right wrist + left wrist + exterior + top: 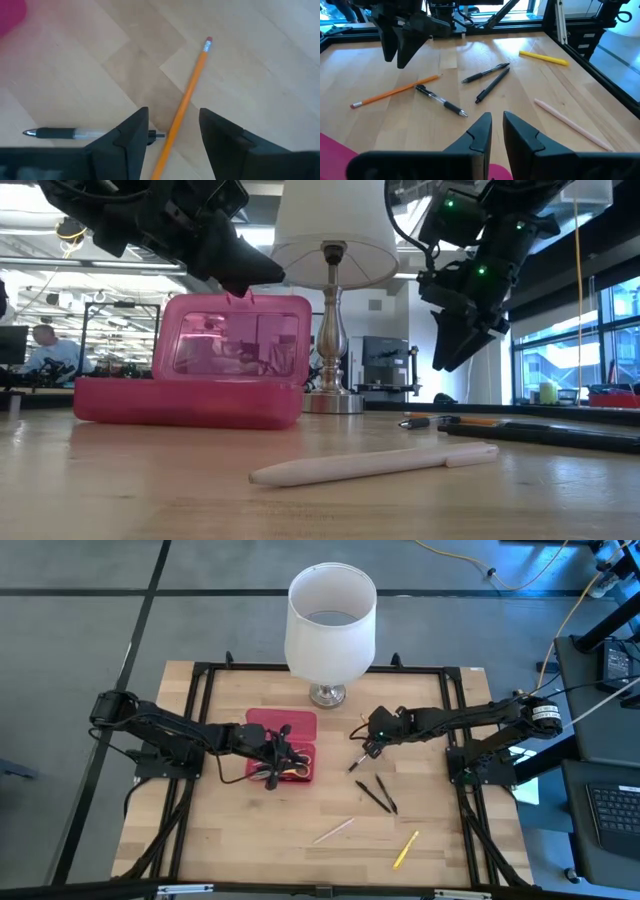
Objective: Pick & place school supplies into a supply box
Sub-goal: Put the yellow pencil into the red supply box
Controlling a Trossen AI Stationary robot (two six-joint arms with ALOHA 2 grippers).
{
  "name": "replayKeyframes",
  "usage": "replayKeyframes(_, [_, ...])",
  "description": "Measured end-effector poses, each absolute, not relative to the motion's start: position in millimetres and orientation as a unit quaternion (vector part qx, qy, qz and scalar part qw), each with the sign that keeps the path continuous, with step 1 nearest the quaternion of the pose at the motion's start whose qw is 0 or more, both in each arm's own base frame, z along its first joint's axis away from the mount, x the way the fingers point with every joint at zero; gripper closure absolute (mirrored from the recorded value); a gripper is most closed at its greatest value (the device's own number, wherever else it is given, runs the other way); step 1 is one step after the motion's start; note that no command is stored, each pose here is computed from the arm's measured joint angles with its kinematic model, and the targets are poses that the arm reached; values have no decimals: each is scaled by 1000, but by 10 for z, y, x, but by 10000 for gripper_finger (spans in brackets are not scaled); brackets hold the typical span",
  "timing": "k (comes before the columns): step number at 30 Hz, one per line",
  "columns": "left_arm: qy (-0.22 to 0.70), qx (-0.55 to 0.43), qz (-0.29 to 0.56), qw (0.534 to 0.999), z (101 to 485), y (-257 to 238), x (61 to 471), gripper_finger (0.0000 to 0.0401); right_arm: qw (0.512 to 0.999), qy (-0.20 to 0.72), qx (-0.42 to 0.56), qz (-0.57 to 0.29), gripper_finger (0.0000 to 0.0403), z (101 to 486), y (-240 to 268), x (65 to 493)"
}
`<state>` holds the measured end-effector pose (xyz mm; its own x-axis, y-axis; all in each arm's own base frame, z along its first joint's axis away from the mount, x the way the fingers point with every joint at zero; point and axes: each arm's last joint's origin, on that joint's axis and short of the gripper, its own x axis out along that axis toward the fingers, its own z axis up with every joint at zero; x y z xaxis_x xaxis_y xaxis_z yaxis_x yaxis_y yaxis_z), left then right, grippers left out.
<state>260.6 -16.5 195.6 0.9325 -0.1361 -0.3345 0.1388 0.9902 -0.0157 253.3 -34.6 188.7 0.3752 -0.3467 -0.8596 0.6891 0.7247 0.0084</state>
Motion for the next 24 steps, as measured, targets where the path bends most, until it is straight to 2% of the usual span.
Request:
replayKeyframes(11, [170, 4, -70, 983, 1956, -165, 2606, 359, 813, 458, 162, -320, 224, 1845, -358, 2576])
replayKeyframes(18, [170, 4, -70, 983, 1954, -165, 2607, 362, 813, 461, 154, -319, 224, 1678, -416, 2699])
replayKeyframes(24, [170, 4, -70, 983, 1954, -165, 2607, 356, 792, 488, 196, -309, 224, 1545, -576, 2702])
